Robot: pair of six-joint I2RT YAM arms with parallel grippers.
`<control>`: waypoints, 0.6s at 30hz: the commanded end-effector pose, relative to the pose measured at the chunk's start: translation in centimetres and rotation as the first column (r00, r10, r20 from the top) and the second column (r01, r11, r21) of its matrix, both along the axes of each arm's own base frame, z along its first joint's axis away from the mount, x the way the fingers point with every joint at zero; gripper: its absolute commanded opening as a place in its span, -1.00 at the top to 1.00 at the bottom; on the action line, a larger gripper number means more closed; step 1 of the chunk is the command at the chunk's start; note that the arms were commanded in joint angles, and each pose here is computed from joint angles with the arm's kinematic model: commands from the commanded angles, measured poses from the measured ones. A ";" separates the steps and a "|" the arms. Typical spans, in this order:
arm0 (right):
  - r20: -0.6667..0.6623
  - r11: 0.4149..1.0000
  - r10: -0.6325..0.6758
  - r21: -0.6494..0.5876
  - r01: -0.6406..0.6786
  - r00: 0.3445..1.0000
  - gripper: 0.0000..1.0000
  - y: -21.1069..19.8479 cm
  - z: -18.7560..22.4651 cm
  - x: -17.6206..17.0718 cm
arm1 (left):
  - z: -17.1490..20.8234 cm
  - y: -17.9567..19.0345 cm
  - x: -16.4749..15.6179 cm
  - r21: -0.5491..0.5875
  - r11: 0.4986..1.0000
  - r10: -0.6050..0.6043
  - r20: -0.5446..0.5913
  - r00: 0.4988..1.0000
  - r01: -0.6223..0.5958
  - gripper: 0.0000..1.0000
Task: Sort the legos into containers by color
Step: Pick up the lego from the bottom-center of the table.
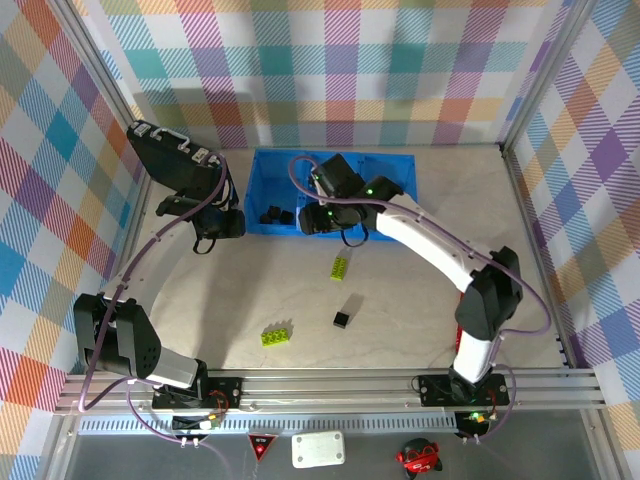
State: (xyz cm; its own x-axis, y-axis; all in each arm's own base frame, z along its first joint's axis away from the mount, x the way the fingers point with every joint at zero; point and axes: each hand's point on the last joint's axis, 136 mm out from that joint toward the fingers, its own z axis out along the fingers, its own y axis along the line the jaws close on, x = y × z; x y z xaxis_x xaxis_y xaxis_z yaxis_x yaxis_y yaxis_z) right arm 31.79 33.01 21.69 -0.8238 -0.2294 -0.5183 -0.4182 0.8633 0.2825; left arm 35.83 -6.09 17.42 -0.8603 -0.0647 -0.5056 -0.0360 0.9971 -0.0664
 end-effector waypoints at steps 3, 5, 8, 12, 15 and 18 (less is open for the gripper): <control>-0.031 0.998 -0.050 -0.045 0.049 0.998 -0.05 -2.3 -2.0 -1.8 | -0.3 0.7 0.0 0.009 1.000 0.005 0.004 1.000 -0.005 0.08; -0.051 0.995 -0.068 -0.078 0.064 0.996 -0.05 -3.5 -3.0 -2.6 | -0.2 0.7 0.0 0.009 1.000 0.006 0.007 1.000 -0.006 0.08; -0.089 0.987 -0.092 -0.139 0.079 0.992 -0.05 -5.4 -4.7 -4.0 | -0.3 0.7 0.0 0.011 1.000 0.005 0.005 1.000 -0.005 0.08; -0.136 0.975 -0.124 -0.201 0.095 0.983 -0.05 -7.6 -6.8 -5.9 | -0.4 0.5 0.0 0.005 1.000 -0.002 0.000 1.000 0.002 0.07; -0.175 0.966 -0.157 -0.230 0.115 0.972 -0.06 -8.9 -8.2 -7.3 | -0.5 0.6 -0.1 0.005 1.000 -0.004 0.002 1.000 0.004 0.07; -0.212 0.959 -0.194 -0.244 0.140 0.958 -0.06 -10.0 -9.7 -8.5 | -0.6 0.7 -0.1 0.013 1.000 -0.002 -0.001 1.000 0.002 0.07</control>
